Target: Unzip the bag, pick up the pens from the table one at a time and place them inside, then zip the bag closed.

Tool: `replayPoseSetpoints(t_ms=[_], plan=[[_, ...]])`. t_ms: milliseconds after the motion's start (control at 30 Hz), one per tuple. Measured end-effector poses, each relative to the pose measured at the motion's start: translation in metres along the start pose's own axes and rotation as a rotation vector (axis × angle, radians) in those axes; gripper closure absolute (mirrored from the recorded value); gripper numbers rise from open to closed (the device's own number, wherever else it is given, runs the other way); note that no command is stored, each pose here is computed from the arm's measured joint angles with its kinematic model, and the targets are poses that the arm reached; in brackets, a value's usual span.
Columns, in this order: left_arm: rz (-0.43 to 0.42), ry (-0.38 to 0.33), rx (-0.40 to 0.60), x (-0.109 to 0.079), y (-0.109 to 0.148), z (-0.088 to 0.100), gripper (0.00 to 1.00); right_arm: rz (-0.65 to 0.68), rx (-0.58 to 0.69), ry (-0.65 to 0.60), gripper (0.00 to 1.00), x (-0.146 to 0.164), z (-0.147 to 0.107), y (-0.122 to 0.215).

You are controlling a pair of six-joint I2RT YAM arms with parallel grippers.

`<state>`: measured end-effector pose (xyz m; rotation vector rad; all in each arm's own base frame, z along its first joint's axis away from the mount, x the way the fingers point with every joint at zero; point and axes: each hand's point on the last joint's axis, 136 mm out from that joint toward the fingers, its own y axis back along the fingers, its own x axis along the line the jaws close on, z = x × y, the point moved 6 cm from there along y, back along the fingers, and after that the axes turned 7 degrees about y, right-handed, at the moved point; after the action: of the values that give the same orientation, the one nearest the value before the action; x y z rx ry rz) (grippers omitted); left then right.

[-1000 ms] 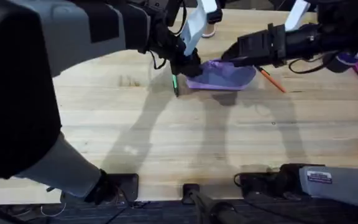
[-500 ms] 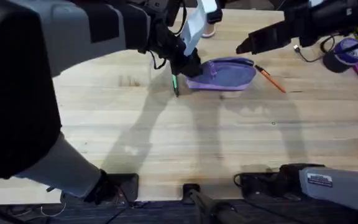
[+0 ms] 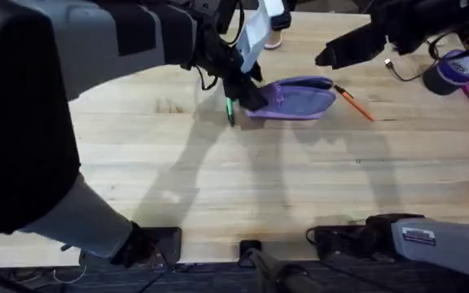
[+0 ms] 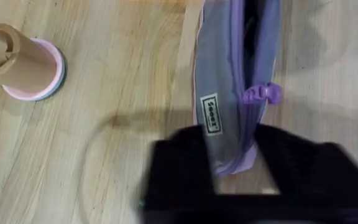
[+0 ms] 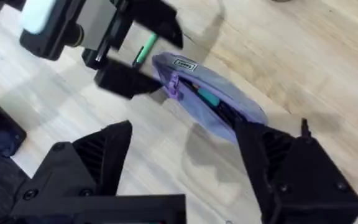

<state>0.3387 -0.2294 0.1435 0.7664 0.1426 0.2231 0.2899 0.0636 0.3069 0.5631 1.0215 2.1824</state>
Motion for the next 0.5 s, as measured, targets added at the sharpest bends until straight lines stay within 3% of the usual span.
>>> replayPoseSetpoints(t_ms=[67, 100, 500], plan=[[0.0, 0.003, 0.001, 0.0, 0.0001, -0.0002, 0.062, -0.003, 0.003, -0.001, 0.006, -0.0002, -0.0004, 0.0], [0.0, 0.003, 0.0, 0.0001, 0.0002, -0.0002, 0.022, -0.003, 0.003, -0.001, 0.006, -0.0002, -0.0005, 0.0001], [0.005, 0.013, -0.005, 0.0017, 0.0015, 0.0028, 0.008, -0.035, -0.045, 0.031, 0.006, -0.0064, 0.0092, 0.0003]])
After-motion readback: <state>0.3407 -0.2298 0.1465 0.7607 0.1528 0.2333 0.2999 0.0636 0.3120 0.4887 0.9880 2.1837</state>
